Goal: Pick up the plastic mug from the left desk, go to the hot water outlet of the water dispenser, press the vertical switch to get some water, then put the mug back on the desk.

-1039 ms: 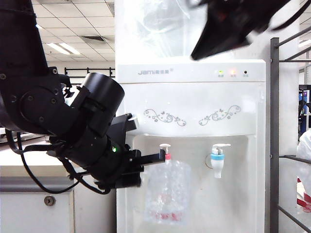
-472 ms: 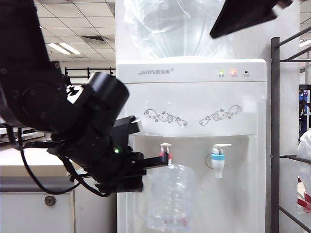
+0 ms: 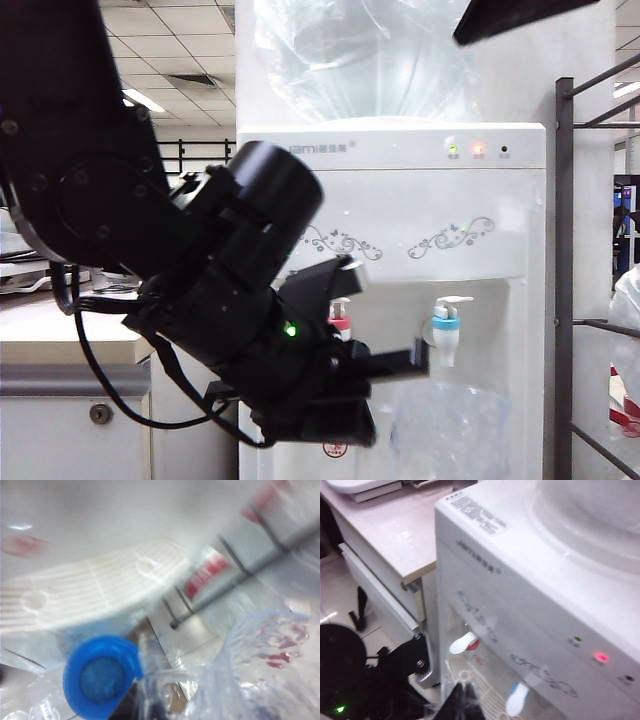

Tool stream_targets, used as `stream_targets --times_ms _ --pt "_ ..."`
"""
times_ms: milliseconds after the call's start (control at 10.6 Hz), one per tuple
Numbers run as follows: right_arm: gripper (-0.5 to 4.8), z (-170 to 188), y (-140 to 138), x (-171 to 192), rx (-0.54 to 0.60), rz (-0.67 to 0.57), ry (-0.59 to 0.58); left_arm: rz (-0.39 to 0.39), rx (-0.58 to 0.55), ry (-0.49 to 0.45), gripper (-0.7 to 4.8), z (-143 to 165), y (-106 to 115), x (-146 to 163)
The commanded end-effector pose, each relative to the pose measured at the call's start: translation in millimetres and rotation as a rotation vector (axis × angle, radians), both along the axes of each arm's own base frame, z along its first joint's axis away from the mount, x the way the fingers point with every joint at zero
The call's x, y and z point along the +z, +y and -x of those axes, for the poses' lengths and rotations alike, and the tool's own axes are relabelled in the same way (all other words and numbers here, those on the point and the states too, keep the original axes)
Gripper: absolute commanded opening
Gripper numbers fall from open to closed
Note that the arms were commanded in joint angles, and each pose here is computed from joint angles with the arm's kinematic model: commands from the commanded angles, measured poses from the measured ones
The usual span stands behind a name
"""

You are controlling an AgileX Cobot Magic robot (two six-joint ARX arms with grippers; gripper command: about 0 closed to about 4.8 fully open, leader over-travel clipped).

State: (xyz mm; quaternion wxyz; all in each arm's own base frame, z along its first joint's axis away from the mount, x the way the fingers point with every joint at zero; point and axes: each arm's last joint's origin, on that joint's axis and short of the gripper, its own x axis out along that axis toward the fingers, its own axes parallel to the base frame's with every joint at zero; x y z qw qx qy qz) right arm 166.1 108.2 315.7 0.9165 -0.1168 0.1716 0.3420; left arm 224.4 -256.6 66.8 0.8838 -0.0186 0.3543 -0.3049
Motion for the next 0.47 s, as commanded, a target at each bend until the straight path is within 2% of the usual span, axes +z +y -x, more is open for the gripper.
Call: stream_targets --times_ms 94,378,472 --pt "-0.02 5 -8 8 -0.048 -0.013 -0.044 0.062 0.025 -0.04 -0.07 1 -7 17" --pt "-0.02 20 -26 19 -0.1 -0.036 -0.089 0.073 0.017 -0.111 -0.07 6 -4 56" --pt "-0.02 24 -31 23 -0.113 -0.048 -0.11 0.069 0.023 -0.176 -0.07 7 -1 75"
